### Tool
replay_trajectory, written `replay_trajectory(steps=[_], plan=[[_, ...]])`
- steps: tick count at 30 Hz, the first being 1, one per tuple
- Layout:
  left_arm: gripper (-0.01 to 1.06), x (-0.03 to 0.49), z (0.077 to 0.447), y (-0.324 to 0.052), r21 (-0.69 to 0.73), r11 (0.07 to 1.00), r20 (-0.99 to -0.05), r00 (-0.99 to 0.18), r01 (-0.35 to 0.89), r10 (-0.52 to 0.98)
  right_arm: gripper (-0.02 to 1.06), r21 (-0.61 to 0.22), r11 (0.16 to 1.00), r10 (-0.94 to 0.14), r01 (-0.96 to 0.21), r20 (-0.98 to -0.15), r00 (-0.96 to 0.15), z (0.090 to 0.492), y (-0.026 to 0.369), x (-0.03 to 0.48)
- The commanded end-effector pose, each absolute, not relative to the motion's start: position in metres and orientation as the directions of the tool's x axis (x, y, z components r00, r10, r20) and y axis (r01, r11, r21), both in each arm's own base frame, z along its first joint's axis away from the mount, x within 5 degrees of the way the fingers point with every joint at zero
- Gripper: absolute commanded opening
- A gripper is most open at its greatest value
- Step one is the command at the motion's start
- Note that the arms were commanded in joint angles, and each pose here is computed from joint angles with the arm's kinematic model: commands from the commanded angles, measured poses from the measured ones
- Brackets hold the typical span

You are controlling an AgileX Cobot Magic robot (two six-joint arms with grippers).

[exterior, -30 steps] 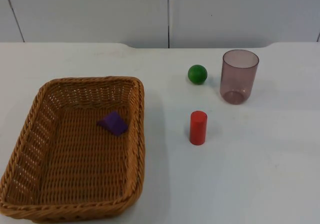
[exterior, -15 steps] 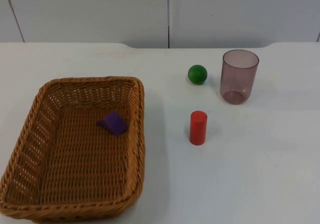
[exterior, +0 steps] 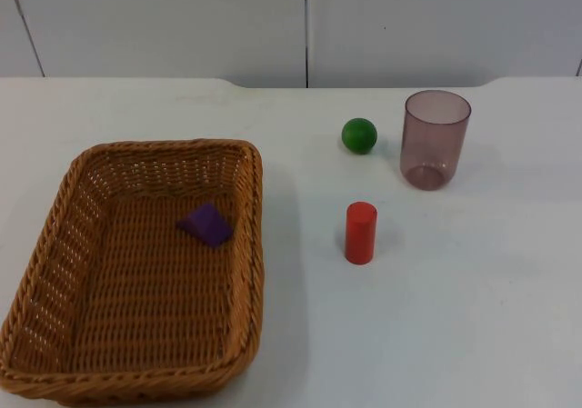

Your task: Pick up the basket with the left hand and place the triangular block into the basket with the right hand.

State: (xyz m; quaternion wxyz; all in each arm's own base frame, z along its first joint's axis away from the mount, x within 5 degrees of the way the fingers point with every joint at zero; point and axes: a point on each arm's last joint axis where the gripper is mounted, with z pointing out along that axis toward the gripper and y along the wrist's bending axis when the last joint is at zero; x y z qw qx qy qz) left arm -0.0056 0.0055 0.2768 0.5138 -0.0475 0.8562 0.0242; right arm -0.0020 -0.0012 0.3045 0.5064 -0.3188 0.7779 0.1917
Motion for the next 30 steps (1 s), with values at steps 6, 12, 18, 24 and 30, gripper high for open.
replay_trajectory(steps=[6,12,18,24,30], plan=[[1.05,-0.006,0.276,0.006,-0.01,0.994,-0.882,-0.467,-0.107,-0.06,0.78,-0.007,0.737,-0.317,-0.676,-0.887,-0.335,0.289,0.001,0.002],[1.05,-0.006,0.276,0.004,-0.025,0.995,-0.882,-0.466,-0.097,-0.068,0.78,0.01,0.743,-0.336,-0.669,-0.859,-0.387,0.281,0.002,0.002],[1.05,-0.005,0.276,0.003,-0.039,0.995,-0.881,-0.466,-0.088,-0.076,0.78,0.019,0.741,-0.335,-0.671,-0.856,-0.394,0.28,0.002,0.002],[1.05,-0.005,0.276,0.002,-0.048,0.995,-0.881,-0.467,-0.082,-0.081,0.78,0.014,0.741,-0.338,-0.671,-0.856,-0.391,0.28,0.002,0.002],[1.05,-0.005,0.276,0.002,-0.048,0.995,-0.881,-0.467,-0.082,-0.081,0.78,0.008,0.742,-0.34,-0.67,-0.857,-0.387,0.28,0.002,0.002]])
